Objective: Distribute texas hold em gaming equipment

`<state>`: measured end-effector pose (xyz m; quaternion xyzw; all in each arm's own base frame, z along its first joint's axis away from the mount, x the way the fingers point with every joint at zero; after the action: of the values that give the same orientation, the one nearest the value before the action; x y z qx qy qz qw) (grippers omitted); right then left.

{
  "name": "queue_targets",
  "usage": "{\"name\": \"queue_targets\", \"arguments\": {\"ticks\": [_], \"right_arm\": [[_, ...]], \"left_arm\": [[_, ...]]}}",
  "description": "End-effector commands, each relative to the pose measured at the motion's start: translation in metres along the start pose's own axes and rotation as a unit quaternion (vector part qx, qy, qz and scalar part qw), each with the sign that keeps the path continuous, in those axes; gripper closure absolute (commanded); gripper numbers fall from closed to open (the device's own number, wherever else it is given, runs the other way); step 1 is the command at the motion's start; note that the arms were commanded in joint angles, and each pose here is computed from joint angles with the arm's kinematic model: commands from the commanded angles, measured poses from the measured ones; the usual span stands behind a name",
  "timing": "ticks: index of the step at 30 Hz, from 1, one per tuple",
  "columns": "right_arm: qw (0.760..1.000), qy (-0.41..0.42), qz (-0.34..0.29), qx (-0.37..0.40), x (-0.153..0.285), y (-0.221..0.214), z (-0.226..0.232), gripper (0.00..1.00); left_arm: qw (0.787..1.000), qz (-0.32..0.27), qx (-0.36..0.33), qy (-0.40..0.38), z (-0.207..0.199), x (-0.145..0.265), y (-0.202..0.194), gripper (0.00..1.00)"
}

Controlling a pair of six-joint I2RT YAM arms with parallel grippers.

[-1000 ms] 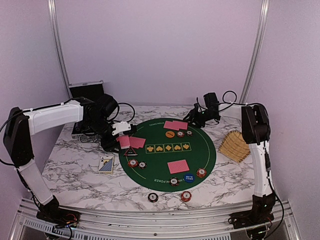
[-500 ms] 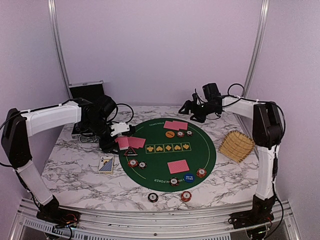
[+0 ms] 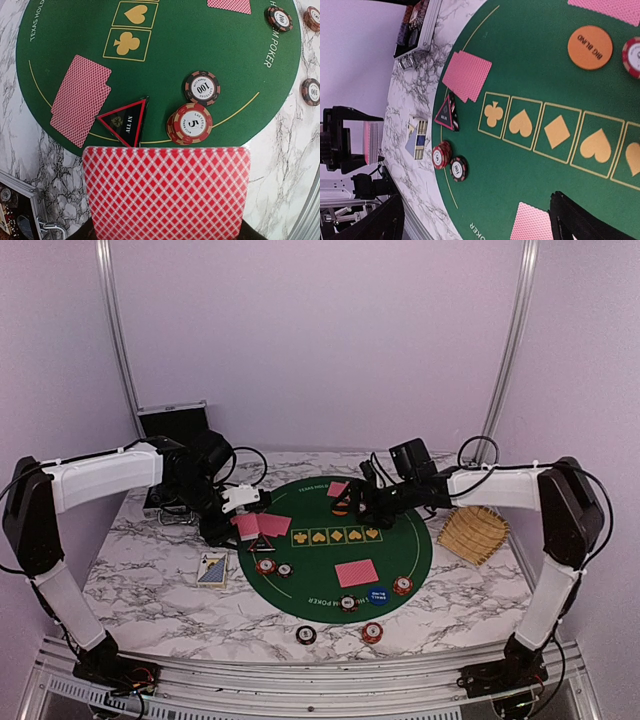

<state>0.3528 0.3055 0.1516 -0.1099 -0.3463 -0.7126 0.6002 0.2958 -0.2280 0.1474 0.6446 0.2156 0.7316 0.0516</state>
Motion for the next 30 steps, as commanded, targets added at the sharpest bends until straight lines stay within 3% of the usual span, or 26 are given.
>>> {"name": "queue_targets", "arguments": {"ticks": [1,8,18,30], "right_arm": [[0.999,0.041,-0.004,0.013,0.008,-0.018,0.036,0.01],[0.992,0.123,0.028,0.006,-0.012,-0.037,0.077,0.01],[0.972,0.222,0.073,0.001,-0.065,-0.041,0.119,0.11],[0.961,0.257,0.103,-0.011,-0.093,-0.048,0.130,0.15]], "left_arm": [[1.000,-0.023,-0.002,0.001,-0.002,0.011,0.010,1.00],[0.999,-0.039,-0.006,0.002,-0.002,0.017,0.022,1.00],[0.999,-0.040,-0.010,0.007,0.000,0.018,0.028,1.00],[0.999,-0.041,-0.017,0.011,0.002,0.019,0.030,1.00]]}}
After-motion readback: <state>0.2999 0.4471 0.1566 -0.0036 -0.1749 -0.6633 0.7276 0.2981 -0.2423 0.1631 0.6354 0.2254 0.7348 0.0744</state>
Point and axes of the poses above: each gripper's point midway between its finger pads, its own x axis back along the fingers, its own z axis along the line the jaws close on, y = z × x, the point moved 3 cm from there along x, back along the fingers, and after that the axes turned 2 degrees about -x, right-handed, at the moved point
